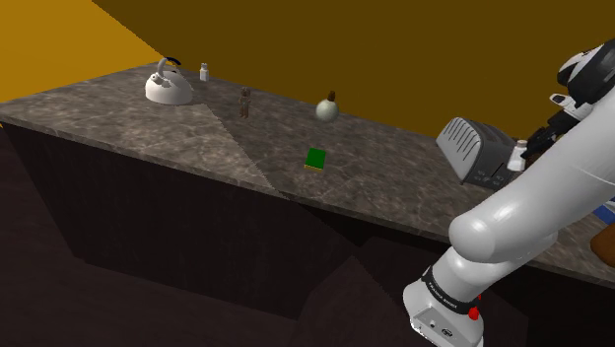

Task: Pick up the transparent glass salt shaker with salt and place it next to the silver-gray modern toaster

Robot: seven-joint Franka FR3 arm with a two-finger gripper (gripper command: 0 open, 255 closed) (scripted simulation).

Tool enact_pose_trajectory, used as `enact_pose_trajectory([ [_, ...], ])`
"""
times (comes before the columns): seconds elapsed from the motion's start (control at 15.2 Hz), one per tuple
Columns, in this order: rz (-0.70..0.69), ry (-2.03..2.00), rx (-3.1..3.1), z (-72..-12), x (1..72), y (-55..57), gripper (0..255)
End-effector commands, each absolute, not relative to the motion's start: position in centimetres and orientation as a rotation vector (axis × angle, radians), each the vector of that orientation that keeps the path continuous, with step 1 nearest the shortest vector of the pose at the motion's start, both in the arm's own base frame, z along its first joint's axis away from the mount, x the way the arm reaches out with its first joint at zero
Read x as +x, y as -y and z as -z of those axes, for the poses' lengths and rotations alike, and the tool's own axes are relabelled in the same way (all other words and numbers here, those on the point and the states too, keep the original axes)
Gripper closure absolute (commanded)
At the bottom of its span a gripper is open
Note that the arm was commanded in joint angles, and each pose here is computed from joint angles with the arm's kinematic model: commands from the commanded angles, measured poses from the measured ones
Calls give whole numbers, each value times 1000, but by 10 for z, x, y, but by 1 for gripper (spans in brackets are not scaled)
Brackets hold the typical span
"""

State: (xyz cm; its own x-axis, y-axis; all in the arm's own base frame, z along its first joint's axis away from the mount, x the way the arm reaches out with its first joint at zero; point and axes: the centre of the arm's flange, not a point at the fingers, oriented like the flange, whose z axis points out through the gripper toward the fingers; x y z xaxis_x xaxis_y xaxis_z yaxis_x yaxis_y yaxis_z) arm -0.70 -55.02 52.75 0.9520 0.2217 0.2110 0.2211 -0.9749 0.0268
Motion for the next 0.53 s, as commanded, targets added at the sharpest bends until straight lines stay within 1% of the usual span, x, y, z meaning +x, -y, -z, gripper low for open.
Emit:
enact_pose_trajectory([
  [0.0, -336, -352, 3100, -516, -7, 551, 255],
  [0.46, -336, -352, 3100, -479, -7, 551, 255],
])
